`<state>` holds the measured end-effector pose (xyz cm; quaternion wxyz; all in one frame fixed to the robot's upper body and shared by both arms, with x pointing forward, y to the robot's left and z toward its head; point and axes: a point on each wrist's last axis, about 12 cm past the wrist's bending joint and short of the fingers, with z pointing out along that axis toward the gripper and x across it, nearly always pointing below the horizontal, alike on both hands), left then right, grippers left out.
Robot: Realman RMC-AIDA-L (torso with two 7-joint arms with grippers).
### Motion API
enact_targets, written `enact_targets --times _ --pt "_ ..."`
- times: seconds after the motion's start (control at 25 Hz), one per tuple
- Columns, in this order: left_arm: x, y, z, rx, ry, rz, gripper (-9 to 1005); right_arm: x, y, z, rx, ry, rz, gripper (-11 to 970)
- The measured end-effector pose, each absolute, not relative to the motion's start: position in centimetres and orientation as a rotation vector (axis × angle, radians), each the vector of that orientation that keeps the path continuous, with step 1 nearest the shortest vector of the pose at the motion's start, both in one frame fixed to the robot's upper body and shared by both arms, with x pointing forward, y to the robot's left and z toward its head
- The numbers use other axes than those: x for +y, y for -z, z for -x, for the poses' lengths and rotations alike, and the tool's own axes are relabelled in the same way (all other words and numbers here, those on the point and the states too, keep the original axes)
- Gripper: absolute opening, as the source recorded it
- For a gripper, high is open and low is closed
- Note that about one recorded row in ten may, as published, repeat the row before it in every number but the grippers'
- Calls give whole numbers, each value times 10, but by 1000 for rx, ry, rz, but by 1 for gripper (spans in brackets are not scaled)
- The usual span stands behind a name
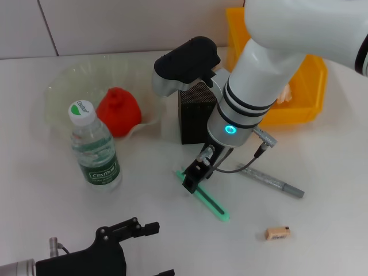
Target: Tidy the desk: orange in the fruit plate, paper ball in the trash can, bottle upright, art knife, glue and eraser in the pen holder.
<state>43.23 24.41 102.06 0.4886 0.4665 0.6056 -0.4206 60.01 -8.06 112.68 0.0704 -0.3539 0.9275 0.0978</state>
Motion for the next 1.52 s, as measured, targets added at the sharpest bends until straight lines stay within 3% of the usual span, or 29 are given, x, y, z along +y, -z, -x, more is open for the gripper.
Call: enact_targets --times 0.52,0.72,1.52 --pt "244 -1021 -432 1471 1024 -1136 786 -80 -1127 -600 2789 -292 1068 425" --pt "244 -1021 -432 1471 1024 -1136 786 -80 -1127 -600 2789 -290 1070 315" --pt "243 -1020 -432 1470 1026 -1144 786 -80 -1124 -599 2798 -271 1088 317"
